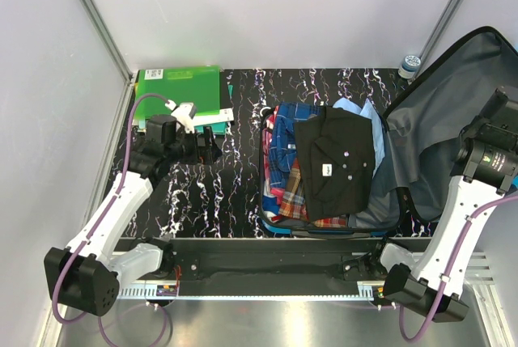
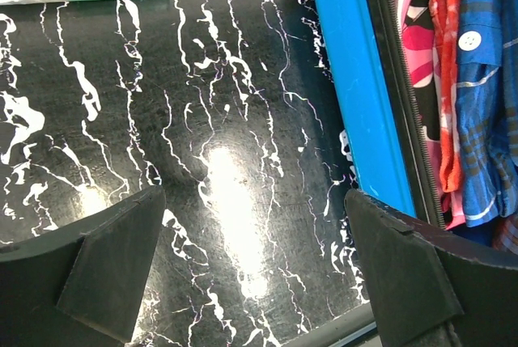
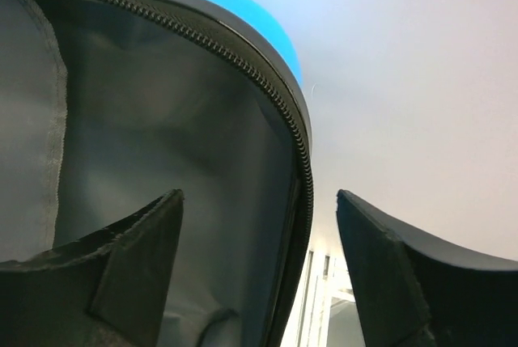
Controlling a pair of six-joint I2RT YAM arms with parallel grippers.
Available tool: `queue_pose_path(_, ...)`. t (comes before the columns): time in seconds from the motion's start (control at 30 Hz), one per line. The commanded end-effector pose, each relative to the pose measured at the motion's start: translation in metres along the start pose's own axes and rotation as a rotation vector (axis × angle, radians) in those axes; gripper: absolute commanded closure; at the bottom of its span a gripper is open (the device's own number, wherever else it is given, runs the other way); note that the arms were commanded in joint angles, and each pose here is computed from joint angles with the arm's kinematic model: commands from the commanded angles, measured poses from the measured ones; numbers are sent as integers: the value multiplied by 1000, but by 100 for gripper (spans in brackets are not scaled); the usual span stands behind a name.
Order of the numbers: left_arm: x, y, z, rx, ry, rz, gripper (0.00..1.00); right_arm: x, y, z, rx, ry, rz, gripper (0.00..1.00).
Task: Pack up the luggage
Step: Close the luggage at the center of the board.
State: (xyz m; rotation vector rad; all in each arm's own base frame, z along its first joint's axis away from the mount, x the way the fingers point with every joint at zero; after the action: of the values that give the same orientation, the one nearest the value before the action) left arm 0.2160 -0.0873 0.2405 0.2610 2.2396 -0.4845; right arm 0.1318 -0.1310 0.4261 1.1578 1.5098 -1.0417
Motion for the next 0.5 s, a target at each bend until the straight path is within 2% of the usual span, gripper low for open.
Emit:
queue_pose_path(0.0,-1,2,4,-22,-12,30,1,0,1,2,-12,-16,34,22)
queue_pose_path(0.13,-2,2,3,-27,-16,37,1,-2,-4,-2,-18,-27,48,34)
queue_pose_path(0.47,-4,1,-2,-37,-41,41,1,-6,-17,-14,-30,-55,71,56)
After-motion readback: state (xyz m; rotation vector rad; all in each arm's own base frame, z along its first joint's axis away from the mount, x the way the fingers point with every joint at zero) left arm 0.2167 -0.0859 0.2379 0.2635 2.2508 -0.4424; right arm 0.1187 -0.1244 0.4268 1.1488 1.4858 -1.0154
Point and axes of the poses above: each gripper's point midway between its finger pads, its own z axis out along the fingers, its own y axis along the line the jaws close on, x = y × z, the point moved 10 cm from there along -z, back along the fingers, and after that the axes turned 6 degrees about z, right-handed, at the moved point
